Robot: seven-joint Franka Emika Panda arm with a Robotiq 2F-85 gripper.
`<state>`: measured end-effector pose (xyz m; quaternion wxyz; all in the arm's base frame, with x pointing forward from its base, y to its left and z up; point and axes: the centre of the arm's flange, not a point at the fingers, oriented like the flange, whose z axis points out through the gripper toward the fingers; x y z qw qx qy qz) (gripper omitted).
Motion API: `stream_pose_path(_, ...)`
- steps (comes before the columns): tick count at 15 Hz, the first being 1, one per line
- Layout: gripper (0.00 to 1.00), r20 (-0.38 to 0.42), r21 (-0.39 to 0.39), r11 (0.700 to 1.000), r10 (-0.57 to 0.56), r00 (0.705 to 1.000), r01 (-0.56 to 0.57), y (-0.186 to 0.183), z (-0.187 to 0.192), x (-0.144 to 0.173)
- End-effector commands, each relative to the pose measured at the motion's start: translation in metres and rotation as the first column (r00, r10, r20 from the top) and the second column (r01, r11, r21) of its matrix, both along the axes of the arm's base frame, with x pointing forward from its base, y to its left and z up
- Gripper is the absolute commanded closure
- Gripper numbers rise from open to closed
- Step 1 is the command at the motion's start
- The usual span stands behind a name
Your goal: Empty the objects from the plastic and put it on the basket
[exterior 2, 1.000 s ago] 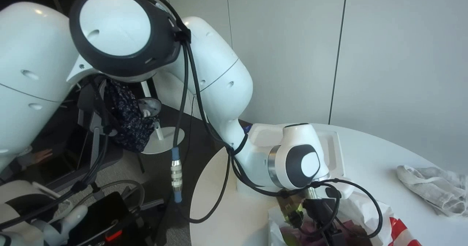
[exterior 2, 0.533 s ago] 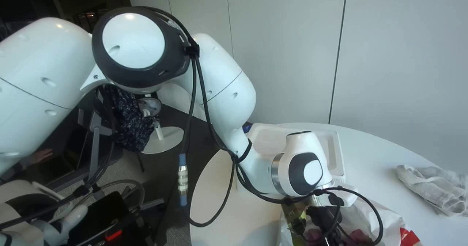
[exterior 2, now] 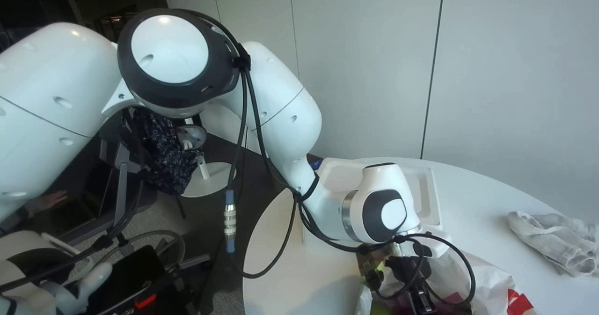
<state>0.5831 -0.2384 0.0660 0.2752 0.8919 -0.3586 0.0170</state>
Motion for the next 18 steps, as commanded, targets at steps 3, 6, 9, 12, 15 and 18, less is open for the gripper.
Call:
stream_pose_path(3, 0.91, -0.070, -0.031, 0.997, -0.077, 0.995, 0.075, 0.024, 0.060, -0.005)
stream_pose_path(6, 0.92, -0.196, 0.027, 0.994, -0.097, 0.976, 0.104, 0.044, 0.104, -0.003)
stream_pose_path(9, 0.91, -0.333, 0.046, 0.988, -0.122, 0.935, 0.145, 0.062, 0.146, -0.005)
stream_pose_path(12, 0.93, -0.419, 0.052, 0.985, -0.130, 0.899, 0.167, 0.077, 0.192, -0.012)
stream_pose_path(15, 0.93, -0.498, 0.110, 0.976, -0.109, 0.861, 0.187, 0.089, 0.232, -0.017)
stream_pose_path(18, 0.93, -0.555, 0.263, 0.946, -0.014, 0.831, 0.192, 0.093, 0.271, -0.019)
